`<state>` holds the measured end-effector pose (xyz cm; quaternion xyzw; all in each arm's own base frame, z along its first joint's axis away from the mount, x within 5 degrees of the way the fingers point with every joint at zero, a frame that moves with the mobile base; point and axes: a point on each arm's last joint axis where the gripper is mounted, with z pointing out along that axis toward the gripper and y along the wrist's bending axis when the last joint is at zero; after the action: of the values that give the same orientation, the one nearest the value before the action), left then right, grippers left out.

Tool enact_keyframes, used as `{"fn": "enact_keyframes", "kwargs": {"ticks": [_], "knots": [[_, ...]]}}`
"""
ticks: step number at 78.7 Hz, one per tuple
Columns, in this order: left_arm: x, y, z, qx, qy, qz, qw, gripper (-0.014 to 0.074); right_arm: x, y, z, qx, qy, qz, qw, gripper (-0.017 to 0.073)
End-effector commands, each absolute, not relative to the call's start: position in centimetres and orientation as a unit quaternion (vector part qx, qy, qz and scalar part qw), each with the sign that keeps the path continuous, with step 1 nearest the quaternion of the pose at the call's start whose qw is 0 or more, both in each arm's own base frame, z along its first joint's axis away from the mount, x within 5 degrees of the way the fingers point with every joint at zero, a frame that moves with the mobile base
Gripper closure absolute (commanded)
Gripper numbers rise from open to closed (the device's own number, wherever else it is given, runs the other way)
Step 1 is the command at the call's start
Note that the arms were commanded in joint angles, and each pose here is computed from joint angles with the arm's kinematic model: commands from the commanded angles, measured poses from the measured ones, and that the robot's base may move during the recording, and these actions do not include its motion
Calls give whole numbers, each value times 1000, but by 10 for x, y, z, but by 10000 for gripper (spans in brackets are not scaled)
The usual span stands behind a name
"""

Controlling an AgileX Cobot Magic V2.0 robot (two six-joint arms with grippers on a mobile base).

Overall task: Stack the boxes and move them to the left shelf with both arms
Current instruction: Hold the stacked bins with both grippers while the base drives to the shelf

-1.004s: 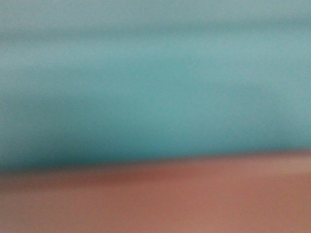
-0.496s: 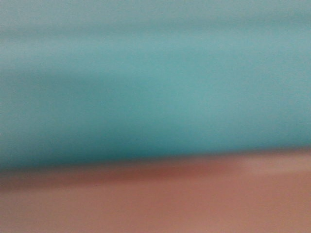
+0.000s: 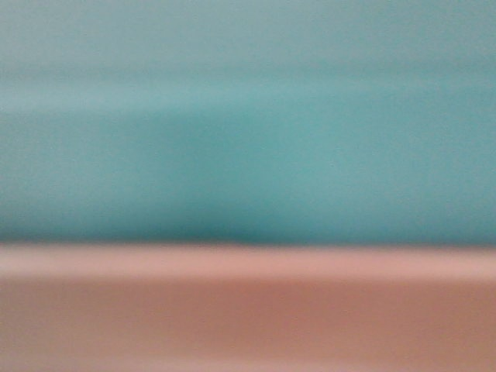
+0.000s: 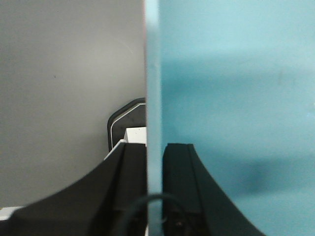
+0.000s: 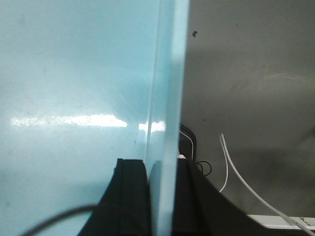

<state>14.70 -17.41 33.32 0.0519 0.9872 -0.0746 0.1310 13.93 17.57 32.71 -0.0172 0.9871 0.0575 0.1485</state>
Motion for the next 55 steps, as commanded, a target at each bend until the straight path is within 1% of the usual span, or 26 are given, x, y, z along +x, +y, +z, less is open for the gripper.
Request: {"fn": "enact_keyframes", "kwargs": {"ticks": [1, 55], "knots": [[145, -167, 350, 61, 982, -66, 164, 598, 136, 172, 344, -20, 983, 78, 166, 492], [145, -167, 350, 60, 983, -69, 161, 598, 136, 172, 344, -21, 983, 77, 168, 492]]}}
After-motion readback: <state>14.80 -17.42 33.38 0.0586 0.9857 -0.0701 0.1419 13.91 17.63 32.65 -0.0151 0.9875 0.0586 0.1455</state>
